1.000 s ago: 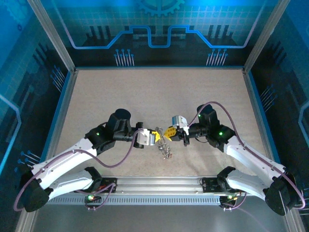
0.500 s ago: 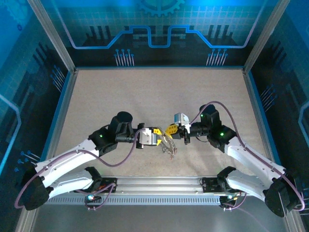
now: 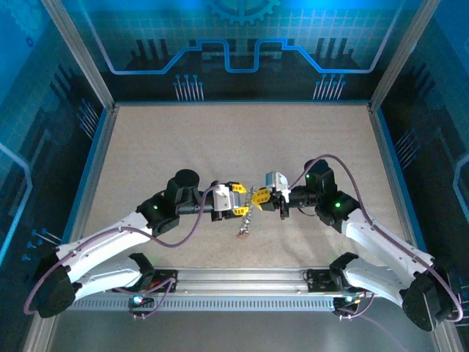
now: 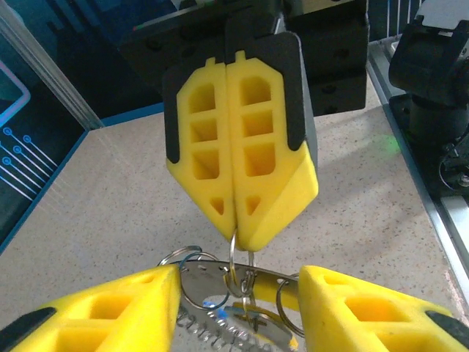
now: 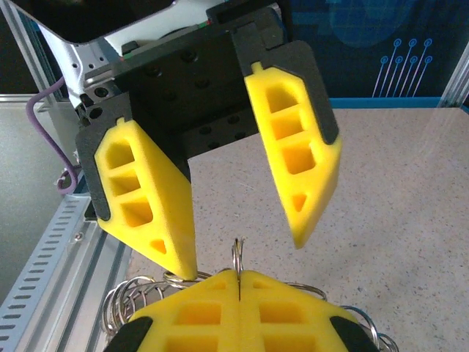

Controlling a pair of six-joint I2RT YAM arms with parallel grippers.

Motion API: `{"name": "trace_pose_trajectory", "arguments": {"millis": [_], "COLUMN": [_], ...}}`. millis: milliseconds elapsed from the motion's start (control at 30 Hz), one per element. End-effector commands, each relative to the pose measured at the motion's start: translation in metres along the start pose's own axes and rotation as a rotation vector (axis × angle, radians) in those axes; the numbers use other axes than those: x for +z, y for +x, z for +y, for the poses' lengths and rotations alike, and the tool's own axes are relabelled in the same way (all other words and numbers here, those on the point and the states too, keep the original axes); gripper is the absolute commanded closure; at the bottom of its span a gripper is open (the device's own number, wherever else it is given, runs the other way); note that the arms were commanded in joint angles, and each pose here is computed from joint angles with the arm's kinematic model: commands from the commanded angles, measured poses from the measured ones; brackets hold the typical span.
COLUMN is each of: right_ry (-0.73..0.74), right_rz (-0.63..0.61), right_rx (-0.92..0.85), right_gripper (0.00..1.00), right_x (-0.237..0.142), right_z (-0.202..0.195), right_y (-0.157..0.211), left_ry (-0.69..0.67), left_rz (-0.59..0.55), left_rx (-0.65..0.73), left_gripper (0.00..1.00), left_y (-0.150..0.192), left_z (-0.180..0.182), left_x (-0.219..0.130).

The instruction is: Put the keys on the keyring

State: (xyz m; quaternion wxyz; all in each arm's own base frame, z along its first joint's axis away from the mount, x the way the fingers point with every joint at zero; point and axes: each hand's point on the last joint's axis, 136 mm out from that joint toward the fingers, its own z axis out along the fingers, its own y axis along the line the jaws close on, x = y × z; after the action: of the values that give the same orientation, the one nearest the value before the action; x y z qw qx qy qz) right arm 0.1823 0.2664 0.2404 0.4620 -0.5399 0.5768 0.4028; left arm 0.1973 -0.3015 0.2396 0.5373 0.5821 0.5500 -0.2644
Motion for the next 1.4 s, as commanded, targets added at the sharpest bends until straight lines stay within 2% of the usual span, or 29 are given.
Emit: {"name": "trace_pose_trajectory", "arguments": {"millis": [0,133,267,500,767,1033,1067,1100,1133,1367], "right_ry": [0.009,0.011,0.011,0.020,0.030,0.027,0.029,0.036,0.038,0.020], "right_rz": [-0.036,-0.035,-0.038,-0.029,-0.018,0.061,0.077,0.096,0.111,0.184], "right_rx": [-0.051,-0.055,-0.063,-0.070,-0.071,-0.099,-0.103,-0.105,-0.106,-0.116], "right_gripper": [1.00,1.00,1.00,1.00,1.00,1.00,0.96,0.86,0.80,0.77], "right_x": [-0.005,-0.006,-0.007,-0.007,-0.007,-0.004,-0.003,-0.002,-0.002,0.003], "right_z": [0.003,0.004,0.005,0.005,0.004,0.009,0.009,0.008,0.007,0.007], "right_y": [-0.009,-0.008,-0.010,-0.008,-0.004,0.008,0.010,0.012,0.014,0.020], "left_ry": [-0.003,0.020,0.048,0.080,0.102,0.090,0.091,0.094,0.101,0.172], "left_rz": [0.002,0.002,0.032,0.020,0.044,0.070,0.078,0.091,0.102,0.149], "left_rx": [-0.001,0.007,-0.009,-0.043,-0.055,-0.059,-0.061,-0.066,-0.065,-0.054], "left_gripper": [0.51,0.56,0.70,0.78,1.00,1.00,1.00,1.00,1.00,1.00], "left_y": [0.000,-0.005,-0.005,-0.012,-0.015,-0.021,-0.021,-0.021,-0.021,-0.021], "left_z": [-0.002,-0.003,-0.003,-0.004,-0.004,0.003,0.003,0.003,0.003,-0.005], "left_x": [-0.001,-0.001,0.002,0.005,0.005,0.003,0.003,0.002,0.002,-0.001]}}
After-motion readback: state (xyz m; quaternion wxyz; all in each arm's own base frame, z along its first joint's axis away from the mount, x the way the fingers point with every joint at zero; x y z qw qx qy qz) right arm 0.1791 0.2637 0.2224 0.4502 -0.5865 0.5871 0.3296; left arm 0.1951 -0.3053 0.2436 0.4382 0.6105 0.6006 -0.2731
